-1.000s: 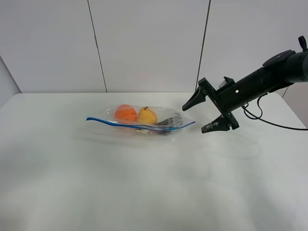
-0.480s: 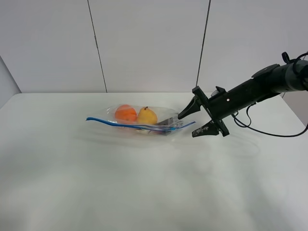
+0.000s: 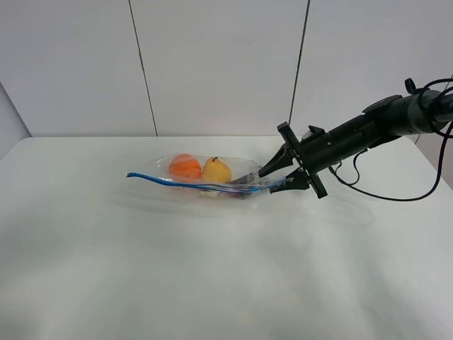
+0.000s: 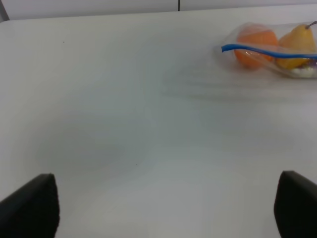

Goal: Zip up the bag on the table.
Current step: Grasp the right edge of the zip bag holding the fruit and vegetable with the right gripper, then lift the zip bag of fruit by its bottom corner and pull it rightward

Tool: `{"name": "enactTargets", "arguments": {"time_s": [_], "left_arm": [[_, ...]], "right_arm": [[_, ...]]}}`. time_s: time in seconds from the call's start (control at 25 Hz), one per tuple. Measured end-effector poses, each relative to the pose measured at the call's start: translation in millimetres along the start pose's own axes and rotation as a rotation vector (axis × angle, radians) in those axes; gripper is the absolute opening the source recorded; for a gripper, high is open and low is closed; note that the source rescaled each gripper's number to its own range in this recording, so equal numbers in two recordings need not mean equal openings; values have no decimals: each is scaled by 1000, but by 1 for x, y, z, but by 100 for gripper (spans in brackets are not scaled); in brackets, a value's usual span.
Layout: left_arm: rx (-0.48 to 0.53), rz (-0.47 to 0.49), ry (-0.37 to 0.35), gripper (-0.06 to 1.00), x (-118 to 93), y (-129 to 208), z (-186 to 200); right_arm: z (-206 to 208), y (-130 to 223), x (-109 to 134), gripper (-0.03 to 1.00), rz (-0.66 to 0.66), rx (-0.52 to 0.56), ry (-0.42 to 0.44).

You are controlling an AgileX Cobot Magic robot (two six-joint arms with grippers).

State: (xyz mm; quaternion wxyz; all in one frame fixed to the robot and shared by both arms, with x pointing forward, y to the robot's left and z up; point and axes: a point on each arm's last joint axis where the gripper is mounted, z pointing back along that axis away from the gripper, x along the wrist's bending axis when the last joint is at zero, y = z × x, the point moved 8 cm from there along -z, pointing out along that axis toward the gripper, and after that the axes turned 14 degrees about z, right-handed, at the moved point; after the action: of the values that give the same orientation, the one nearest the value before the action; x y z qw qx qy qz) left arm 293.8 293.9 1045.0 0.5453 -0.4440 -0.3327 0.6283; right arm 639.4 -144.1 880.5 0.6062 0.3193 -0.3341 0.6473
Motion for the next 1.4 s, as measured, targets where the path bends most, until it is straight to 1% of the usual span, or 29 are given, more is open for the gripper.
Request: {"name": "enactTargets", "arguments": {"time_s": [0.12, 0.2, 0.28, 0.36, 0.6, 0.64, 0.76, 0.84, 1.4], "left_arm": [[0, 0, 0, 100, 0, 0, 0], [0, 0, 0, 100, 0, 0, 0], [0, 0, 0, 100, 0, 0, 0], [0, 0, 0, 100, 0, 0, 0], [0, 0, 0, 100, 0, 0, 0], [0, 0, 0, 100, 0, 0, 0], [0, 0, 0, 100, 0, 0, 0], [0, 0, 0, 100, 0, 0, 0], [0, 0, 0, 100, 0, 0, 0]], "right_arm": [[0, 0, 1, 45, 1, 3, -5], [0, 1, 1, 40, 3, 6, -2], [0, 1, 0, 33, 4, 8, 0], [0, 2, -1, 27, 6, 12, 6], [0, 3, -3, 21, 14, 21, 17], [0, 3, -3, 18, 16, 21, 17], [0, 3, -3, 5, 23, 21, 17], [0, 3, -3, 0, 29, 21, 17], [0, 2, -1, 0, 61, 16, 10]]}}
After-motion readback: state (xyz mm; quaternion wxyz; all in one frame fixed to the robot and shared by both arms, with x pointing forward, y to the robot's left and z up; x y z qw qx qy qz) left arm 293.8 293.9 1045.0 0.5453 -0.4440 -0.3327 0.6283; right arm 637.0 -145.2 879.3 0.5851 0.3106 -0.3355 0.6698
